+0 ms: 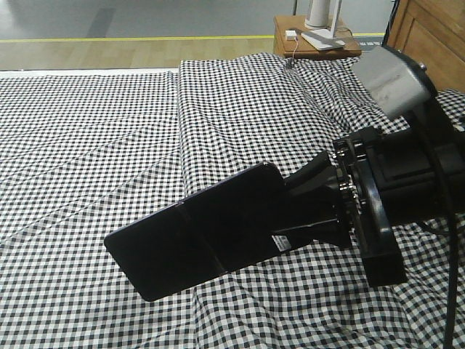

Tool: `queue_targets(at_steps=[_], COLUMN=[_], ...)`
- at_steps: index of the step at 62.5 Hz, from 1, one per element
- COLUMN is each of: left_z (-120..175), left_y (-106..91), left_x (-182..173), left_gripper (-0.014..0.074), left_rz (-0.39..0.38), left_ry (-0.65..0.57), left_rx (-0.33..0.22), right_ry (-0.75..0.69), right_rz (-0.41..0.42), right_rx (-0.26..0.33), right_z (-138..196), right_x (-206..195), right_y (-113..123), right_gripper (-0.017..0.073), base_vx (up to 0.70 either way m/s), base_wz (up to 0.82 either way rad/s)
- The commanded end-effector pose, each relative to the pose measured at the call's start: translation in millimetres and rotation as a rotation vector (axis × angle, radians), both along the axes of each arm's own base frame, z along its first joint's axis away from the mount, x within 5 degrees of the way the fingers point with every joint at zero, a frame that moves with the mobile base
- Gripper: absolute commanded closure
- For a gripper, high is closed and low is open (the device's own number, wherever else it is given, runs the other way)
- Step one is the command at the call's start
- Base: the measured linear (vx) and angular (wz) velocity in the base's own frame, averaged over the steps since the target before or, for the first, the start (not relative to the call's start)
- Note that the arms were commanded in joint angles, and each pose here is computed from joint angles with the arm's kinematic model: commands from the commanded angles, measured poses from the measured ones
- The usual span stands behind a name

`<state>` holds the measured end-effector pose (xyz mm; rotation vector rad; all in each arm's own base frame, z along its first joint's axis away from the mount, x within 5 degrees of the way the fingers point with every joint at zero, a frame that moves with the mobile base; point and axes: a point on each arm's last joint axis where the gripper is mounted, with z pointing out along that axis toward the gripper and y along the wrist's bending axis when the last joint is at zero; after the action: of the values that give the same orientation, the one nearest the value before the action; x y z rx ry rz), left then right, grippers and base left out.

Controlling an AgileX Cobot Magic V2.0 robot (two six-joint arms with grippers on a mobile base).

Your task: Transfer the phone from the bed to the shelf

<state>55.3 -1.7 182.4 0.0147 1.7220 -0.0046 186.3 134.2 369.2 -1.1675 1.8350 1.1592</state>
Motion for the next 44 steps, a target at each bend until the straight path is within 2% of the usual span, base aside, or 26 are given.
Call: queue_targets(at_steps=[1,44], left_z=[6.2,6.2], left_y=[0.6,0.6], left_x=[0.4,0.4], left_gripper=[0.0593,0.0593], left_rz=[0.006,0.006], left_ry=[-0.072,-0.072], left_rx=[-0.009,-0.009], right_ry=[0.005,0.005], right_rz=[0.060,0.060], right_rx=[0.101,0.100], right_z=[18.8,18.7], right_x=[-11.8,-11.8], right_y=[1.2,1.2], right_gripper=[0.0564,0.0564], base_vx=[0.00,0.00], base_wz=[0.00,0.00])
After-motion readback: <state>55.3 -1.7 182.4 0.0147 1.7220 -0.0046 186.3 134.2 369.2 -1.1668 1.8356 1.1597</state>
